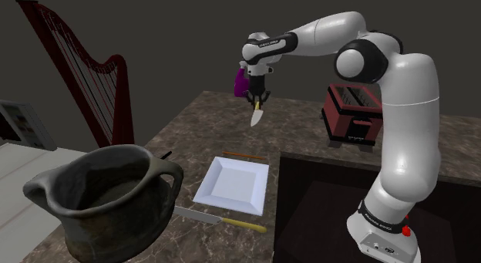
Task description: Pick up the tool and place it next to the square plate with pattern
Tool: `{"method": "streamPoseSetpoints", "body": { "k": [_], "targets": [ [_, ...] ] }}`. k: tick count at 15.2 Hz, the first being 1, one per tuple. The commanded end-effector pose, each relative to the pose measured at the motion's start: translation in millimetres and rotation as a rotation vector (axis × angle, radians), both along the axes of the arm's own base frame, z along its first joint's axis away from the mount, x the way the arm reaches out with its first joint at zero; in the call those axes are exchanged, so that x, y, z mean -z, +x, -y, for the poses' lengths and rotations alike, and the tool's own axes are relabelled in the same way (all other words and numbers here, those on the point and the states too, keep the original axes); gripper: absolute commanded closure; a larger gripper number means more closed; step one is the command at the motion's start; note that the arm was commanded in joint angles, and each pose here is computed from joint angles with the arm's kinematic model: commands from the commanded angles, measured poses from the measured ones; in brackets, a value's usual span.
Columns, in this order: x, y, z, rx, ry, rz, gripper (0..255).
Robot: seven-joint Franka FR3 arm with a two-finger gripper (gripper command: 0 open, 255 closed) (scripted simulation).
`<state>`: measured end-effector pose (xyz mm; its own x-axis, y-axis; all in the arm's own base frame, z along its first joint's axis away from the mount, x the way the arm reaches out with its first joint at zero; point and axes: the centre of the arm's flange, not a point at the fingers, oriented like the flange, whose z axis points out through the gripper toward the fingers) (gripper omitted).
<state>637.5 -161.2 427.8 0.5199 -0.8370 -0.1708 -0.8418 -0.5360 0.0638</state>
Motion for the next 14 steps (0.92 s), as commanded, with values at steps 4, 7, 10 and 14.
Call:
{"method": "streamPoseSetpoints", "body": {
  "k": [4, 7, 10, 14],
  "targets": [
    [1, 5, -65, 0.001, 0.000, 0.000, 255],
    [1, 8, -104, 0.001, 0.000, 0.000, 255],
    [1, 12, -144, 0.001, 0.000, 0.000, 255],
    [1, 16, -196, 0.001, 0.000, 0.000, 255]
  ]
}}
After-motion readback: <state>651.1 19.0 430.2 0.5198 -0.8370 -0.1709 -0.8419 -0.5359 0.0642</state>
